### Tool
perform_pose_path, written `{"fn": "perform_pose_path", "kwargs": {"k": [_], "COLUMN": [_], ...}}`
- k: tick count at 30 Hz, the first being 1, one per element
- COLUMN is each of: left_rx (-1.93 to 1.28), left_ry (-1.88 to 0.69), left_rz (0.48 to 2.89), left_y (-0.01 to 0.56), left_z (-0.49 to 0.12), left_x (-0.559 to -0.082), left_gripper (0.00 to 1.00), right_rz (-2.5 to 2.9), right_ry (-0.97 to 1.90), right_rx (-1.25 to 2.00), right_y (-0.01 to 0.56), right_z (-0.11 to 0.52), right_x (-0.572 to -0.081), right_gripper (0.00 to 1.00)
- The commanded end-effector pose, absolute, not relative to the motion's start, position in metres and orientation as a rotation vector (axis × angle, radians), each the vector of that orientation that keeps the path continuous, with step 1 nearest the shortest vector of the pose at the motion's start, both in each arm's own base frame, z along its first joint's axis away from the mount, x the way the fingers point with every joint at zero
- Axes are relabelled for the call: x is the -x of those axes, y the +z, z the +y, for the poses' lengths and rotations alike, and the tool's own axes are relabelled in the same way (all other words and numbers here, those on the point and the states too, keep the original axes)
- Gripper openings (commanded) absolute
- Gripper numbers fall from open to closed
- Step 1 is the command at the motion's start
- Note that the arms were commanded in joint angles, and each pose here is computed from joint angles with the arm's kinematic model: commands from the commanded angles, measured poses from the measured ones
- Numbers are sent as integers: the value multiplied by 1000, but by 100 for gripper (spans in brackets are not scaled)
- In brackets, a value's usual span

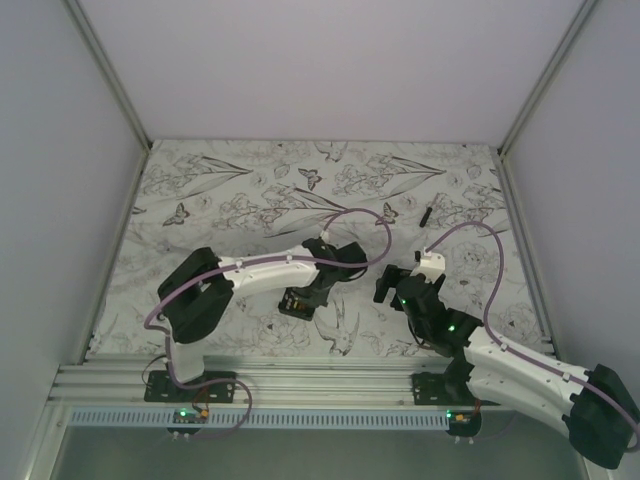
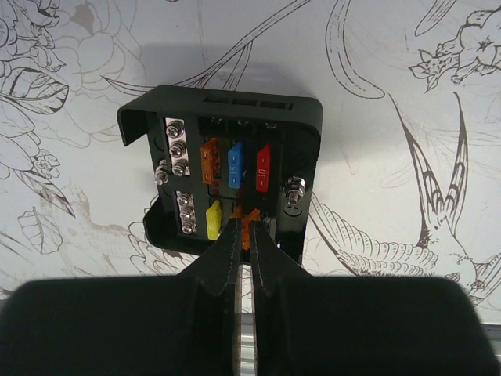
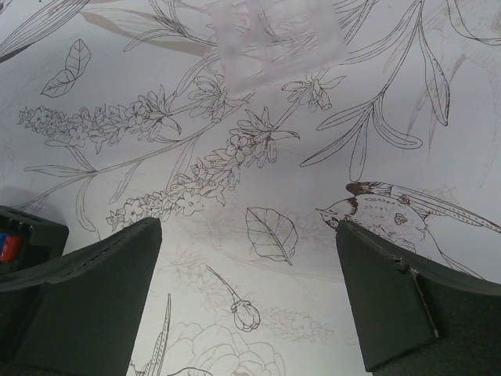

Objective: Snap on the fuse box
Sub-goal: Install the fuse at the fuse box base.

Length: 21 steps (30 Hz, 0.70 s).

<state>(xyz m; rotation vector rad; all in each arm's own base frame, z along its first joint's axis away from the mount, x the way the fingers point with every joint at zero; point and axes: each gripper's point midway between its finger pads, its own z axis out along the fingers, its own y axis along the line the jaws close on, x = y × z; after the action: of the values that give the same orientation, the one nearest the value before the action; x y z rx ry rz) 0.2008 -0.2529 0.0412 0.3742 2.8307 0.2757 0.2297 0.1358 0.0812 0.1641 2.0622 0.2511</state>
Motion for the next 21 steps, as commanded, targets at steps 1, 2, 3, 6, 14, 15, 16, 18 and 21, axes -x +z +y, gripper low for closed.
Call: {"fn": "perform_pose_path", "kwargs": {"k": [1,2,3,6,14,15,16,18,21], "left_rx": [-353,-351,-353,-384,-463,-470,-476,-491,-533], "left_ry": [334,319,308,270,261,262,261,263,275], "left_rz": [2949,2952,2958,2952,2909,2910,2909,2905,2876], "left_y": [8,8,8,10,16,16,16,16,19], "left_z": [-237,-239,-241,-250,-260,-260,-261,-262,-266], "left_x": [-168,-168,-167,-168,-173,-172,-173,-174,-177], "left_gripper": [0,0,0,0,0,0,0,0,0], "right_rz": [2046,2047,2047,2048,2049,2049,2050,2049,2051], "right_ry": [225,224,226,225,223,222,222,223,223], "right_rx": [-196,-196,-197,-195,-197,-196,-196,-195,-195], "right_y": [83,82,83,83,83,82,82,83,82], "right_z": [130,130,130,131,131,131,131,131,131], "right_x": [-233,-233,-233,-233,-234,-234,-234,-234,-234], "right_gripper": [100,100,100,100,100,99,100,100,100]}}
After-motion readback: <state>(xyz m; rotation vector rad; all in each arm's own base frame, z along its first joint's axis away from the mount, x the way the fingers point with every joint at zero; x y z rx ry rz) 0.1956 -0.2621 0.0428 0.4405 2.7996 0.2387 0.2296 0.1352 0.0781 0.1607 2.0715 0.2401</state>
